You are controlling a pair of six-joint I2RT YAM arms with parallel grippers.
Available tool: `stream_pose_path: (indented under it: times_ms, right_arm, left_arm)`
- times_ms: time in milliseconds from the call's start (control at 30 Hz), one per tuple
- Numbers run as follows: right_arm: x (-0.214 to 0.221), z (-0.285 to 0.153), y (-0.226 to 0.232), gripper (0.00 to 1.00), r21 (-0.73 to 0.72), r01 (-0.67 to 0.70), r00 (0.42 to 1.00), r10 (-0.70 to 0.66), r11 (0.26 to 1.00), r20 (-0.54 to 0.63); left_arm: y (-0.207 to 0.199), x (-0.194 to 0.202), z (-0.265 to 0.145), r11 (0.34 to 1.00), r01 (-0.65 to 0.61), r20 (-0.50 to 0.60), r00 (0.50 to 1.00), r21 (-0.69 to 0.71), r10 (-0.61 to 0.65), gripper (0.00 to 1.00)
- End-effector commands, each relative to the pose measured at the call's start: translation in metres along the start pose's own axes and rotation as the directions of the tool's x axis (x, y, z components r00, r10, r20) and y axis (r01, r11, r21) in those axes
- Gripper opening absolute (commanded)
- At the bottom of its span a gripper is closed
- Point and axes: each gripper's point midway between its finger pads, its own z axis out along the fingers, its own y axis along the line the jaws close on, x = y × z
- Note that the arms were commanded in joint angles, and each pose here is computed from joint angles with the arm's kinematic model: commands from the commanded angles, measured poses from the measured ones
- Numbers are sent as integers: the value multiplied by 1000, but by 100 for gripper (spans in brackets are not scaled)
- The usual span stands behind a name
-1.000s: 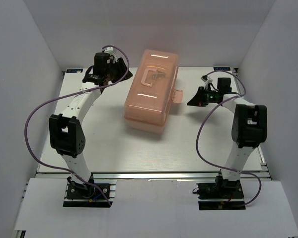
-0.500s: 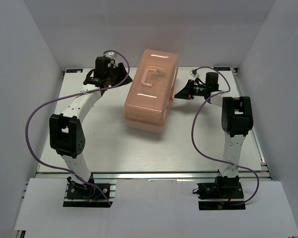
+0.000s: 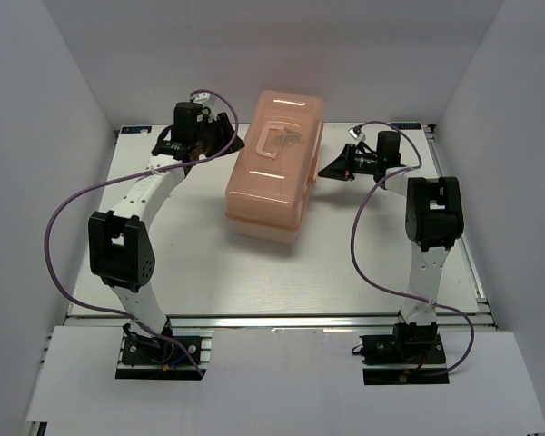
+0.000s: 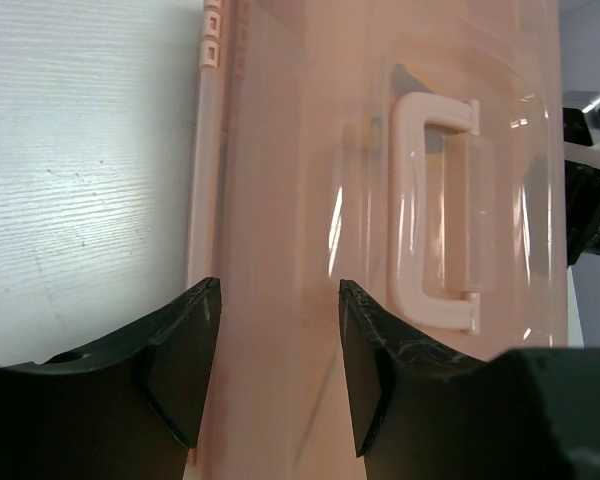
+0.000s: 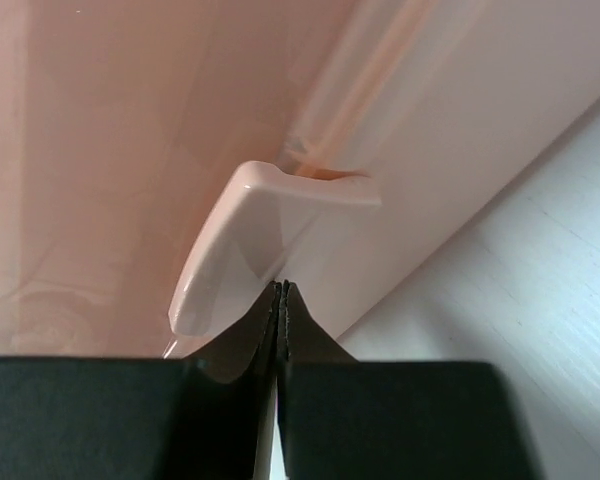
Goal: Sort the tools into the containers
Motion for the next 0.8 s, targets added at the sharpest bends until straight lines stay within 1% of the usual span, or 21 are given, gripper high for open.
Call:
stream_pose_path:
  times_ms: [0,33,67,133,200,367,467,600,633,767]
  right_arm:
    - [-7,3,9,1,17,13,1000,-14,1000,4]
    - [-5,3,8,10,12,-2,1000,2,1000,1]
    - [2,4,4,16,10,-30,1000,30,999,-5]
    - [4,4,5,24,-6,-48,999,48,999,-2]
    - [4,5,1,27,3,-57,998,57,998,0]
    - [5,11,-16,26,50,-65,998,65,997,-11]
    - [7,15,-21,25,49,-76,997,77,996,-22]
    - [12,20,-20,22,16,-93,995,94,996,-42]
    - [15,22,-19,22,9,-117,992,118,993,-47]
    - [6,23,-6,22,-60,-103,995,102,993,-24]
  left_arm:
    - [-28,-23,-28,997,-36,62,998,63,32,61]
    - [-28,-22,-28,997,-37,60,998,64,33,61]
    - [-28,-21,-28,997,-35,56,998,67,32,61]
    - [-30,-20,-28,997,-36,53,998,74,32,61]
    - [-30,-18,-26,996,-36,47,998,81,32,61]
    - [-33,-15,-21,995,-35,32,999,90,32,61]
    - [-35,-17,-18,995,-34,27,999,95,31,61]
    - [-39,-17,-11,993,-37,16,999,111,35,61]
    - [-43,-17,-8,992,-40,11,999,121,39,61]
    - [-50,-16,-3,990,-47,3,999,133,47,61]
